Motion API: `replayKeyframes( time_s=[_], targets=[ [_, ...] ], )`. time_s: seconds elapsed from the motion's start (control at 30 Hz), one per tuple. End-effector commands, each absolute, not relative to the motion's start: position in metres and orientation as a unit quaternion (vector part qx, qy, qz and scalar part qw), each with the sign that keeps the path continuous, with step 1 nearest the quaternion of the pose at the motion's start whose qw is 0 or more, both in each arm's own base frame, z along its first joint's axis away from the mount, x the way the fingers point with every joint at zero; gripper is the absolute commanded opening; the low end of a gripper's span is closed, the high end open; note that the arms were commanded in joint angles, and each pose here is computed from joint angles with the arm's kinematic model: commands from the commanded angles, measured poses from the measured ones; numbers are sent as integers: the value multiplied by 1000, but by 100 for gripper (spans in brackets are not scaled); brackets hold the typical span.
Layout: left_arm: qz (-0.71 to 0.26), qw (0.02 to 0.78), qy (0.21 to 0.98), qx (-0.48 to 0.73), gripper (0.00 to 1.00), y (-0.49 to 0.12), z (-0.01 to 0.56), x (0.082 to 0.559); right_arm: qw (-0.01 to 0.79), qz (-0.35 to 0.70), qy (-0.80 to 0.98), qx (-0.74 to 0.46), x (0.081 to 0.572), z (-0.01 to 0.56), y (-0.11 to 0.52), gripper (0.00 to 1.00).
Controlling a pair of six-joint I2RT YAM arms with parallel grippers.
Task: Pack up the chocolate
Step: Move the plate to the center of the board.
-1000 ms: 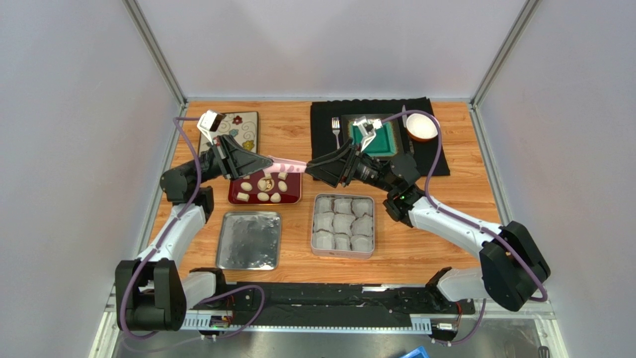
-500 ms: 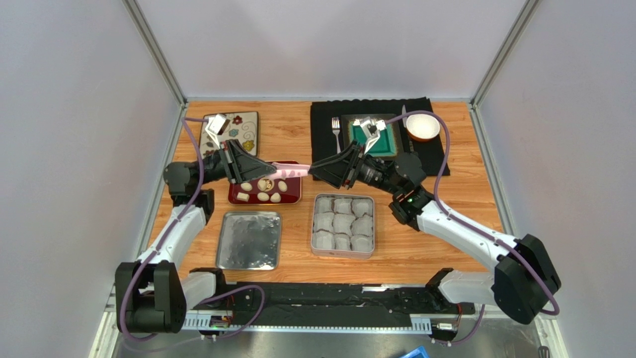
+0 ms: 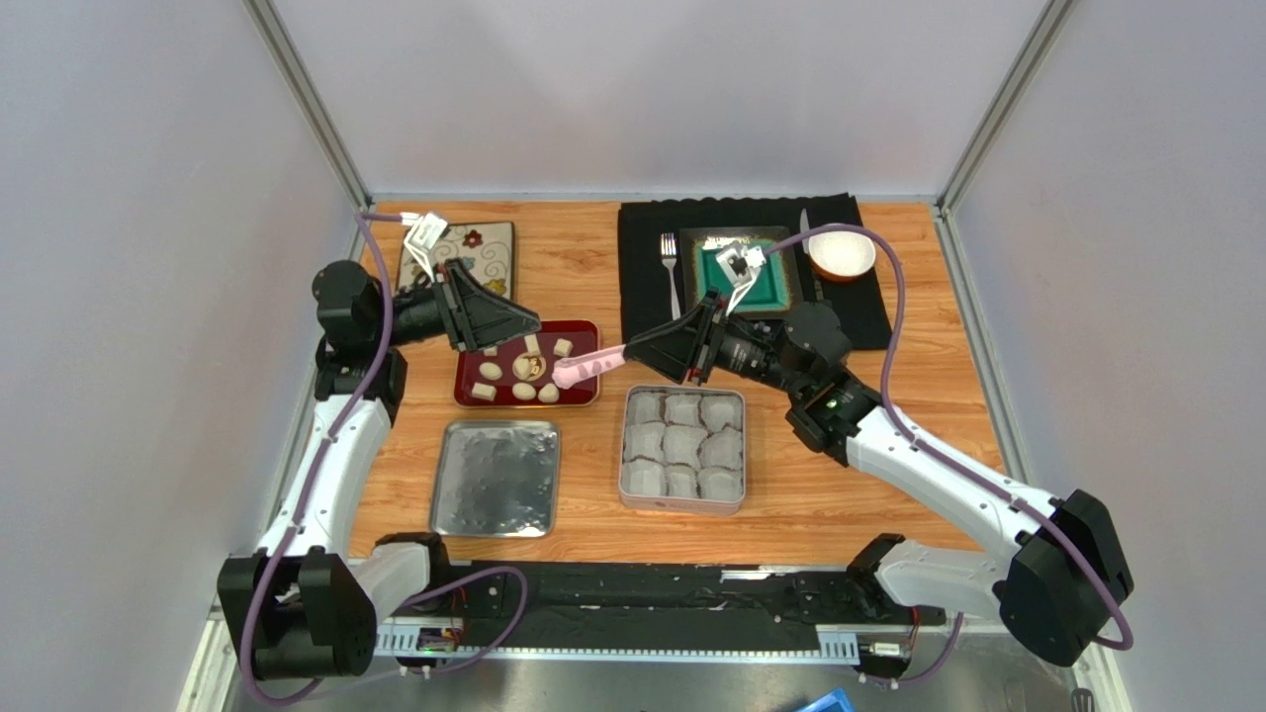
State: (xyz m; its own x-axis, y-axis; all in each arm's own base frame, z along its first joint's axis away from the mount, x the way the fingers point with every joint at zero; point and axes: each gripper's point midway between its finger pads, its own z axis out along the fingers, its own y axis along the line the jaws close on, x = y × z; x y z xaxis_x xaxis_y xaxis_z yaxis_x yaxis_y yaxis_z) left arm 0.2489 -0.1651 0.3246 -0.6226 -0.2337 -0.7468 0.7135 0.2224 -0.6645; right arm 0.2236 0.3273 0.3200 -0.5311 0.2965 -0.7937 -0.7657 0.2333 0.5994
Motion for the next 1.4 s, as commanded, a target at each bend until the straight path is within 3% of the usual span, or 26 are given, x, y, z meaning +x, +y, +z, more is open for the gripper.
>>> replayKeyframes(
  time_s=[0.0, 0.2, 0.37, 0.67, 1.03, 1.37],
  targets=[
    [-542, 441, 696, 168, 50, -151, 321, 268, 480, 563, 643, -199, 226, 335, 321, 31],
    [-288, 496, 804, 157, 50, -92, 246, 310, 495, 514, 668, -213, 236, 335, 315, 28],
    [-134, 470, 863, 126, 50, -40, 175, 317, 514, 486, 670, -223, 244, 338, 313, 25],
    [68, 461, 877, 118, 48, 31, 116, 329, 522, 439, 685, -255, 258, 333, 334, 23],
    [118, 439, 885, 100, 46, 60, 78, 352, 524, 424, 693, -257, 278, 325, 353, 21],
    [97, 431, 893, 88, 43, 58, 50, 387, 520, 420, 697, -260, 284, 316, 357, 20]
  ],
)
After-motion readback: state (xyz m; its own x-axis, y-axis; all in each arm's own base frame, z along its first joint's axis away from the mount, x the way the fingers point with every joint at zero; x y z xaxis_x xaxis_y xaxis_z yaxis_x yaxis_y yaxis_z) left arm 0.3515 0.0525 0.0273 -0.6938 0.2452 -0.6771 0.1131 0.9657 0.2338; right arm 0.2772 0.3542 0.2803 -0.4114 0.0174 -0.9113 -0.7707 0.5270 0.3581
